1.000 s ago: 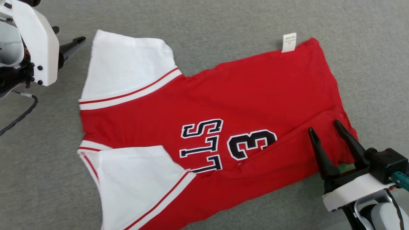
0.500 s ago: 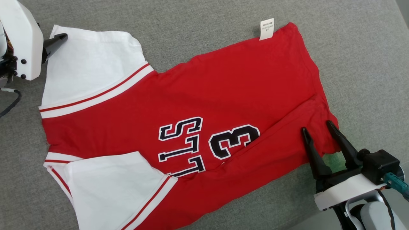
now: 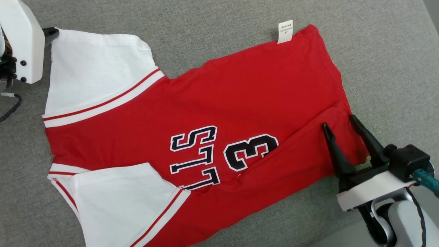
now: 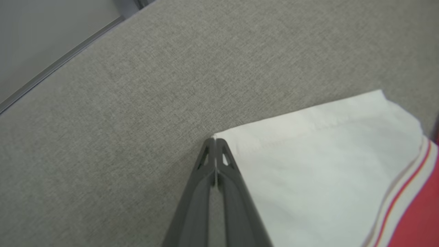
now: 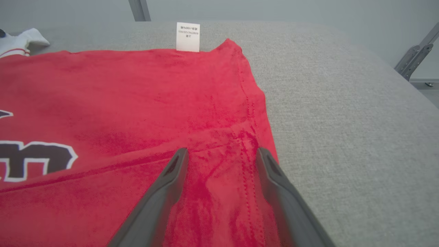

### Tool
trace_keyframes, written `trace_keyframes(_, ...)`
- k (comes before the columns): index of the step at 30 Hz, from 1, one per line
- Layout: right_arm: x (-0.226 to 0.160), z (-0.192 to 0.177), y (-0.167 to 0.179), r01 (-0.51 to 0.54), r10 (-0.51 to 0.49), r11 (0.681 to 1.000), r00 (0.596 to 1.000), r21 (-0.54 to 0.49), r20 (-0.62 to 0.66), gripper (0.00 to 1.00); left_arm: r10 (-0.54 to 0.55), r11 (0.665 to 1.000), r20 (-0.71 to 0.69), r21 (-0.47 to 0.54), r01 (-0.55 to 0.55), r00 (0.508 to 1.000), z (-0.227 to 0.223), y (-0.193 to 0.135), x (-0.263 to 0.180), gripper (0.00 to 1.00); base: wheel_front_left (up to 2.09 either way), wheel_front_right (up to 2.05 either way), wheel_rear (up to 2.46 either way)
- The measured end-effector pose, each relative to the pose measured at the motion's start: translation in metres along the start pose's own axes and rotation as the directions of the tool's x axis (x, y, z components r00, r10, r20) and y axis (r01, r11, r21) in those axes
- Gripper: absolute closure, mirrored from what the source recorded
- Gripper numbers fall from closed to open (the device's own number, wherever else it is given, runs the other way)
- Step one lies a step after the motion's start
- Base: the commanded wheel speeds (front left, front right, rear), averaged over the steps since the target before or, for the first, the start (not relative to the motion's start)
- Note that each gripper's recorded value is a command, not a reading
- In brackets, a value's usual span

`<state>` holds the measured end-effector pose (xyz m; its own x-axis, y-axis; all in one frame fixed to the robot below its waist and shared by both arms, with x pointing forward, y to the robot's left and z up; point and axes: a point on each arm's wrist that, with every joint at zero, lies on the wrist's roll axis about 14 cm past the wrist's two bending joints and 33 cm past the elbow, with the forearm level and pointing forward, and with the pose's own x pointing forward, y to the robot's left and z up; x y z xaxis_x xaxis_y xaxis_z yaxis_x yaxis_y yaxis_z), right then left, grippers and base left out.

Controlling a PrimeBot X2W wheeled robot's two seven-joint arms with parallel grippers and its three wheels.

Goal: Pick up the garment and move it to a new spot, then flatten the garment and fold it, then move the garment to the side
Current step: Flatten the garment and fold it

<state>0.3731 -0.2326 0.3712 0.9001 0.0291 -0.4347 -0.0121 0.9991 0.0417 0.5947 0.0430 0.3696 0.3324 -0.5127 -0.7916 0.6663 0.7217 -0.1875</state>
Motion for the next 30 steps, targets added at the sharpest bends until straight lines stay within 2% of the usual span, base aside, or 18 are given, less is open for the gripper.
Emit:
trace_keyframes(4, 0.019, 0.03, -0.001, -0.019, 0.019, 1.0, 0.999, 0.006, 0.045, 0.0, -0.01, 1.0, 0.014, 0.009, 0.01, 1.0, 0.005, -0.008, -0.009, 1.0, 0.0, 0.0, 0.0)
trace_keyframes(10, 0.046, 0.064, -0.013, -0.013, 0.013, 1.0, 1.0, -0.022, 0.005, 0.0, -0.021, 0.999, 0.039, 0.031, 0.02, 0.999, 0.01, -0.02, -0.026, 1.0, 0.0, 0.0, 0.0)
trace_keyframes(14, 0.062, 0.082, -0.047, 0.077, -0.086, 0.988, 0.994, -0.134, -0.067, 0.0, -0.029, 0.999, 0.05, 0.044, 0.027, 0.998, 0.01, -0.025, -0.038, 1.0, 0.0, 0.0, 0.0)
trace_keyframes(16, 0.073, 0.09, -0.05, 0.093, -0.108, 0.982, 0.99, -0.167, -0.088, 0.0, -0.034, 0.998, 0.055, 0.056, 0.031, 0.998, 0.009, -0.028, -0.042, 1.0, 0.0, 0.0, 0.0)
trace_keyframes(19, 0.089, 0.088, -0.042, 0.084, -0.111, 0.978, 0.985, -0.191, -0.135, 0.0, -0.032, 0.998, 0.053, 0.063, 0.029, 0.998, 0.005, -0.028, -0.048, 1.0, 0.0, 0.0, 0.0)
trace_keyframes(23, 0.102, 0.084, -0.052, 0.114, -0.162, 0.961, 0.971, -0.253, -0.177, 0.0, -0.036, 0.997, 0.059, 0.077, 0.031, 0.998, 0.004, -0.029, -0.053, 1.0, 0.0, 0.0, 0.0)
trace_keyframes(30, 0.12, 0.07, -0.036, 0.089, -0.138, 0.971, 0.966, -0.221, -0.219, 0.0, -0.029, 0.996, 0.062, 0.083, 0.024, 0.998, -0.001, -0.025, -0.058, 1.0, 0.0, 0.0, 0.0)
